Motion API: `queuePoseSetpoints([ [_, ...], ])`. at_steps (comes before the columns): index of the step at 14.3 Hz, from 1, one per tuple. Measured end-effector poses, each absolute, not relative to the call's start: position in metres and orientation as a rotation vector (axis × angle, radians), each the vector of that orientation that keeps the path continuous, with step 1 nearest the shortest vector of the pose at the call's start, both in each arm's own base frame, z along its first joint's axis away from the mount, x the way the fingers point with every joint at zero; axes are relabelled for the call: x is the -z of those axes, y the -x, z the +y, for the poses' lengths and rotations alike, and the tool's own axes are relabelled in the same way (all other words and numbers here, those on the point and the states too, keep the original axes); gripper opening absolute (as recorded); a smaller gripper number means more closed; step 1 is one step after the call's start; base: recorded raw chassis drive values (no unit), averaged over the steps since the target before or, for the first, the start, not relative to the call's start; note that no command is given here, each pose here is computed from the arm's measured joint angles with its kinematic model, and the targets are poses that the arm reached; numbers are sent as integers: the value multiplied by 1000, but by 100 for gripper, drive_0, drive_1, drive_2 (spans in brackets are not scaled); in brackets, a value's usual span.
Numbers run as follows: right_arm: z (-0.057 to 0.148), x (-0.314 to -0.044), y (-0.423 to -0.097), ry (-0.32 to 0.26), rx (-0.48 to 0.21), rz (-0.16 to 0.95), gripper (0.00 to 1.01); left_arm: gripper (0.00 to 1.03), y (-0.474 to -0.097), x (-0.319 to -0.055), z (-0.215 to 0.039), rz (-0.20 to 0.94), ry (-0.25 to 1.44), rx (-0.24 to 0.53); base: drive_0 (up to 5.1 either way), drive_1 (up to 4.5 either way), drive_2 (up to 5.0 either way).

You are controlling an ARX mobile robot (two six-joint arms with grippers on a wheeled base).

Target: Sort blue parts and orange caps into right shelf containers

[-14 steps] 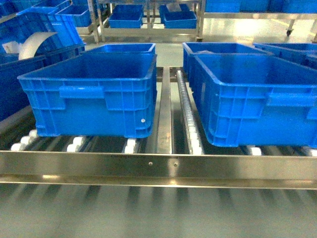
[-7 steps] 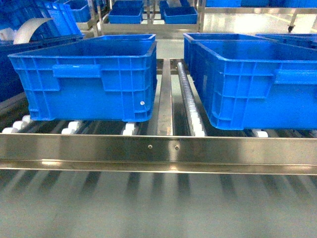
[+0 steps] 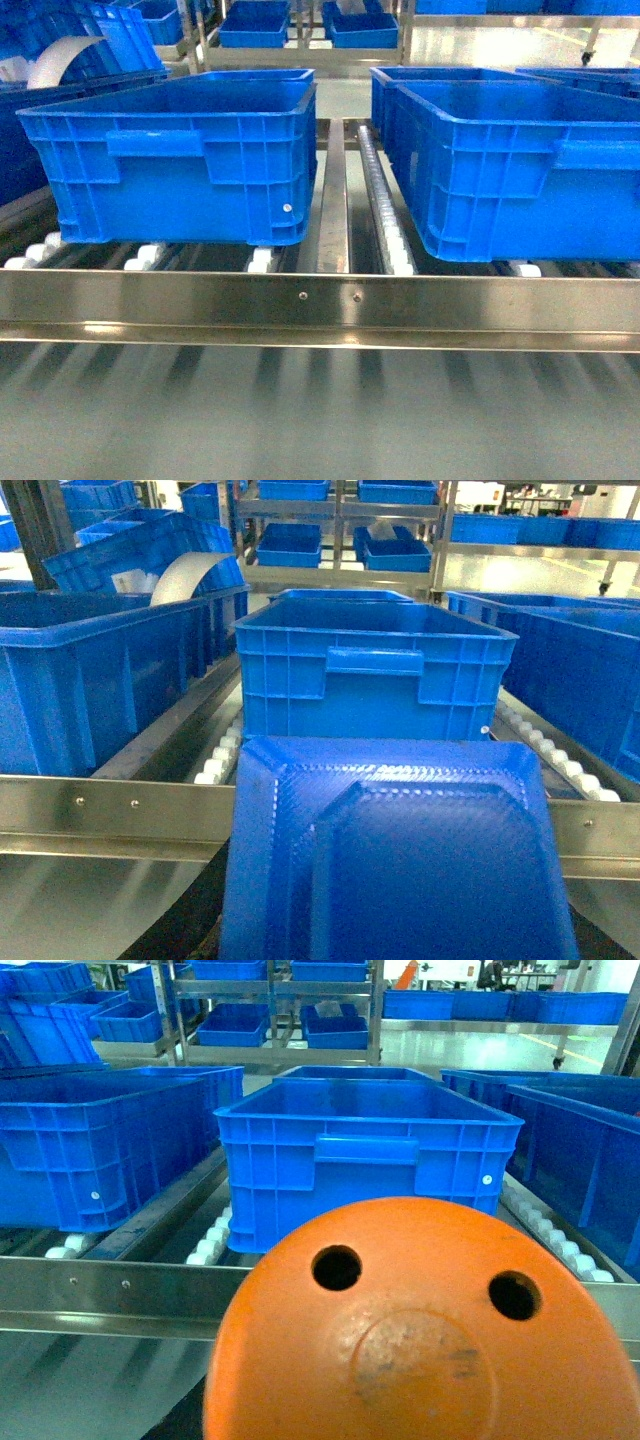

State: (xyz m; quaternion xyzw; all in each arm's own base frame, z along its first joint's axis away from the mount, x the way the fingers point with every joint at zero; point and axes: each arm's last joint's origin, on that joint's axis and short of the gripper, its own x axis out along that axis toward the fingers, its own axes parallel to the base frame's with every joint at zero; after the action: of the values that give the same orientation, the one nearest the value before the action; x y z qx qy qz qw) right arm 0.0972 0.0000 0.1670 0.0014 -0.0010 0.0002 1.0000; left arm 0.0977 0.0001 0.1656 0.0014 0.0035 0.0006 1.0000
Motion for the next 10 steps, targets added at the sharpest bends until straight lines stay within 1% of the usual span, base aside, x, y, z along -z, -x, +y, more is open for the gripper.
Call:
queuePoseSetpoints([
  [1,0,-167,-97,-3,0,-4,44,43,-98,-166,0,4,-3,-1,0,0,0],
  [10,0,-167,-97,-3,0,-3,44,43,-98,-166,0,7,-3,-1,-9,409,-428],
])
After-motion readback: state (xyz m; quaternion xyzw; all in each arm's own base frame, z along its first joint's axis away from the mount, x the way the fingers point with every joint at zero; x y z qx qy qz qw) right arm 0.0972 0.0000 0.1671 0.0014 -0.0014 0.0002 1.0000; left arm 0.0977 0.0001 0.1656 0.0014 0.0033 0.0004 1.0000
